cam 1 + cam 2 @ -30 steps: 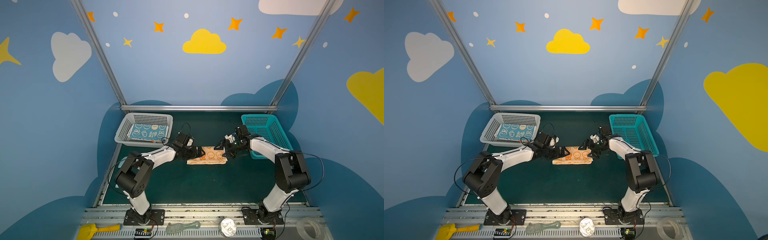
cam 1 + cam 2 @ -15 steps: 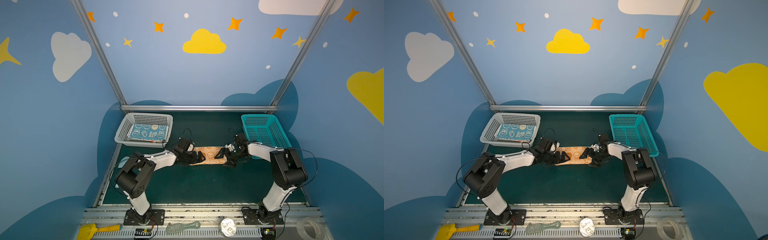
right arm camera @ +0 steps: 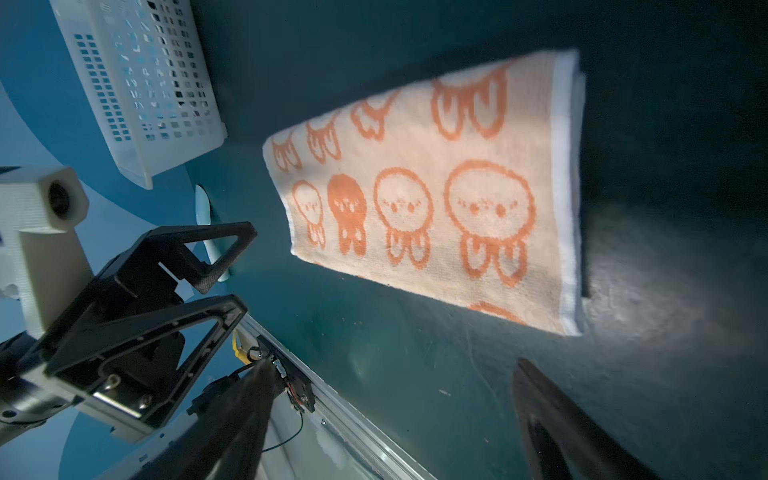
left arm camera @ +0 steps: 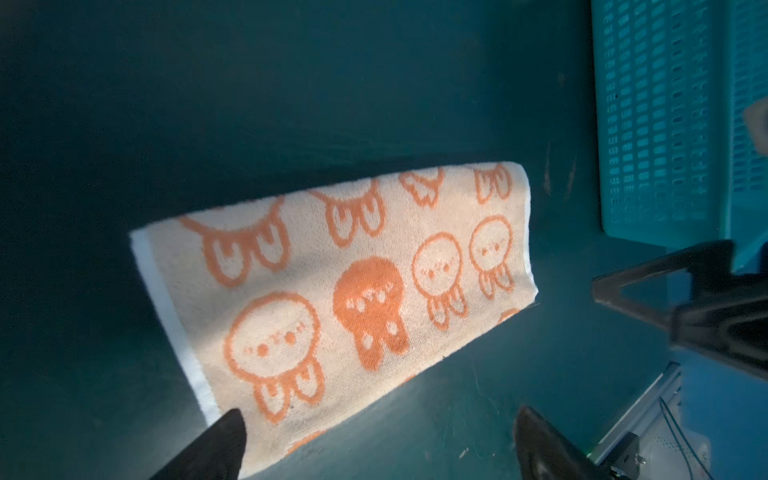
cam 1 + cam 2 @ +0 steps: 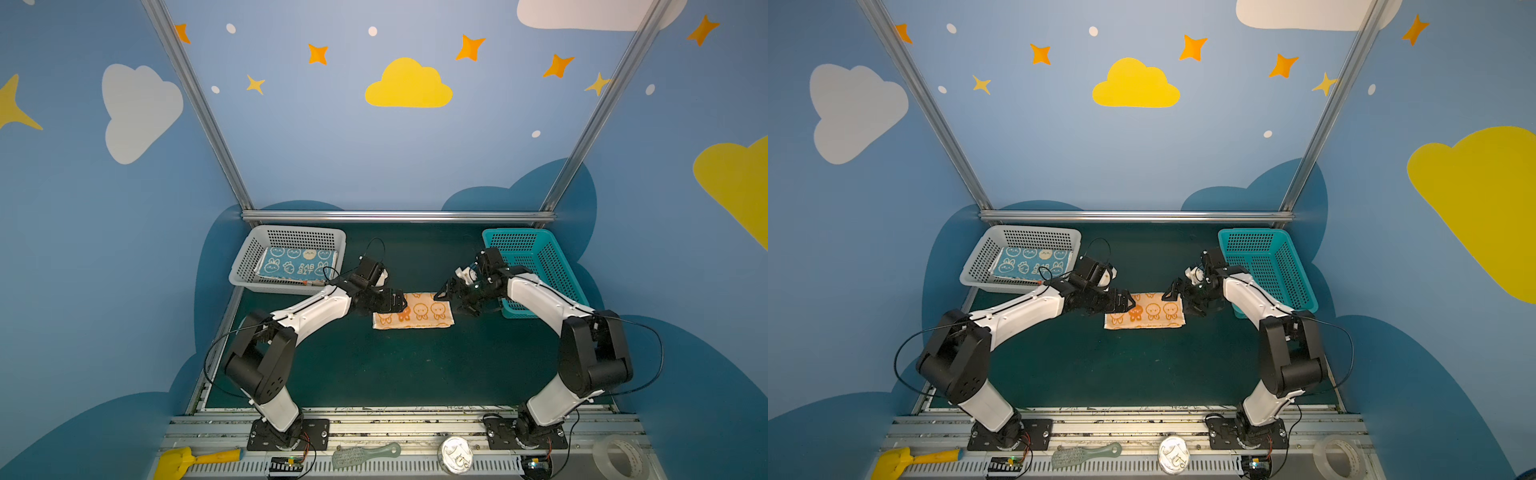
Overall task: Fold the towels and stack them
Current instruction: 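Grasp the ends of the folded towel with both grippers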
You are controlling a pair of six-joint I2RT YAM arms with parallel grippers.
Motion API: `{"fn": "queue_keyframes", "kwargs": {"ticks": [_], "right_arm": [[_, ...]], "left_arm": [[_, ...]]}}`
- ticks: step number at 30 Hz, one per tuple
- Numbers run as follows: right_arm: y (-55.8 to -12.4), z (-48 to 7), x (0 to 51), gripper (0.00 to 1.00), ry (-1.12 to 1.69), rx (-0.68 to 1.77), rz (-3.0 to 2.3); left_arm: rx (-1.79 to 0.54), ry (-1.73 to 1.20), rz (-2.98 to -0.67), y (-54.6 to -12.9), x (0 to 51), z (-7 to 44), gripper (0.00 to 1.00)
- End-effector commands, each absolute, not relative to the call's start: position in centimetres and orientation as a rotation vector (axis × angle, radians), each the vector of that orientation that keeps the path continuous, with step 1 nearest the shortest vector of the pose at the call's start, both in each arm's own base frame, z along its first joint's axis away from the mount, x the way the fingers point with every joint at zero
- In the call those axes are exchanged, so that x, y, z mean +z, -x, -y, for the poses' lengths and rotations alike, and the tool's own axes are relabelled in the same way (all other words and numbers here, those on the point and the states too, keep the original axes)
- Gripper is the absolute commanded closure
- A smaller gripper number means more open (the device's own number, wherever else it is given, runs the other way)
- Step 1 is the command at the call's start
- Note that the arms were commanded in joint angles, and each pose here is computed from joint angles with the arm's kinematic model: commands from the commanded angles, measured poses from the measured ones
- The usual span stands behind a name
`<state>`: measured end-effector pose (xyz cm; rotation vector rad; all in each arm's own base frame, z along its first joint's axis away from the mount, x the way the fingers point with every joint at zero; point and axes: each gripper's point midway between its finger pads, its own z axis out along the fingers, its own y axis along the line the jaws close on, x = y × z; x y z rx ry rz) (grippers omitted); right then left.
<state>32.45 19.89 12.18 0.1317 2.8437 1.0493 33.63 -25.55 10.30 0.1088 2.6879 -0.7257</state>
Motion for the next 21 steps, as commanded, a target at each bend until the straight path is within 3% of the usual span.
{"fn": "queue_keyframes", "kwargs": {"ticks": [1,21], "right_arm": [[-32.3,-18.1,10.6,0.11,-0.161,0.906,-2.94],[-32.4,-20.4,3.2,0.11,-0.195,0.921,-3.086]], "left_arm": [[-0.574,-0.107,-2.873,-31.6,6.4,22.8,0.0],[-0.581,-0.056,-2.99,-32.2,1.0,23.1,0.0]]}}
